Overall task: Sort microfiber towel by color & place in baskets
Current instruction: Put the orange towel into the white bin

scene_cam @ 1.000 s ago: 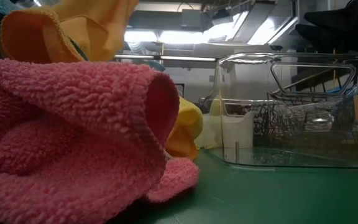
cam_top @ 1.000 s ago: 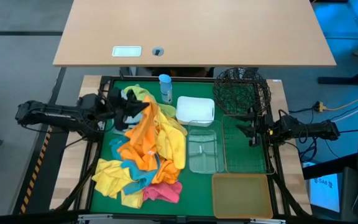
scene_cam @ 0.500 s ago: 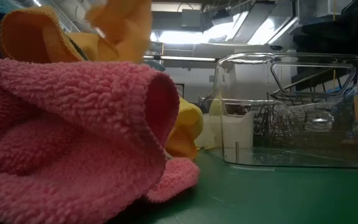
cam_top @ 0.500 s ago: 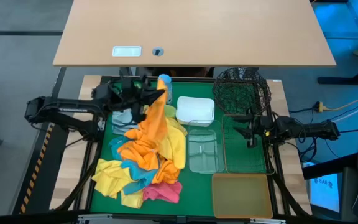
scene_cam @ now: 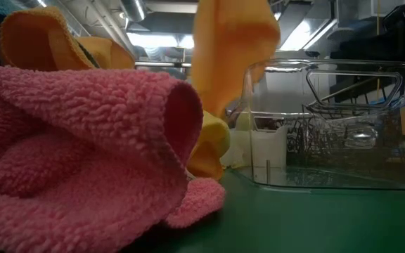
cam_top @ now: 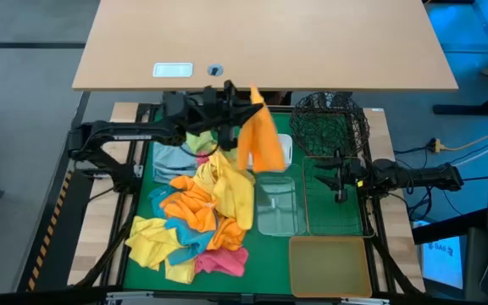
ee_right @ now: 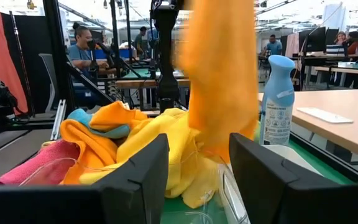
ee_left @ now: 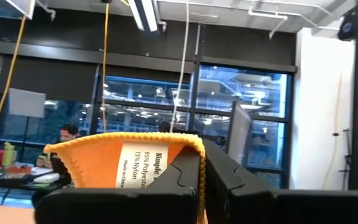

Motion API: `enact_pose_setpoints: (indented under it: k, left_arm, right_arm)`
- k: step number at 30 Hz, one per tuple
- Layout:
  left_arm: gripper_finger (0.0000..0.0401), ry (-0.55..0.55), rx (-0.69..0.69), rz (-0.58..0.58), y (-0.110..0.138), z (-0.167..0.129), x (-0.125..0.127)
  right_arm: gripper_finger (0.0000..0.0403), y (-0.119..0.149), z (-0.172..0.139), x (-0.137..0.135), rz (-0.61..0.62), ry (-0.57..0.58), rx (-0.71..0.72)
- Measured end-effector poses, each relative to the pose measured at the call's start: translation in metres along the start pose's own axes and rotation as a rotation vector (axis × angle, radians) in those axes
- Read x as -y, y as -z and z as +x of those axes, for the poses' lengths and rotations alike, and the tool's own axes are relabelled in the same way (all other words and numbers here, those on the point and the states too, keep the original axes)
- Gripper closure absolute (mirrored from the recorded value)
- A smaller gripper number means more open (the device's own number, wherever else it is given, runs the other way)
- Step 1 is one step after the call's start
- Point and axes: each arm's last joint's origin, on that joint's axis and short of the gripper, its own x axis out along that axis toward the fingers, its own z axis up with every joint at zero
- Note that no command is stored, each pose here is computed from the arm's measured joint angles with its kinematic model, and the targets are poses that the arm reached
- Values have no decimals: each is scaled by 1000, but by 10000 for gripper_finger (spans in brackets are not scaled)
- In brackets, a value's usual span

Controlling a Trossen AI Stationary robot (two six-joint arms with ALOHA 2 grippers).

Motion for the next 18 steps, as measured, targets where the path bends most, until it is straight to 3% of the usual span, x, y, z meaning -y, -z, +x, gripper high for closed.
enact_pose_setpoints:
  k: [11,18]
  left_arm:
    - [401,-57,-27,24,26,32,-33]
    - [401,-68,-174,6,43,31,-39]
  right_arm:
    - [233,2,0,0,-2,0,-15]
    - [233,4,0,0,-6,2,-38]
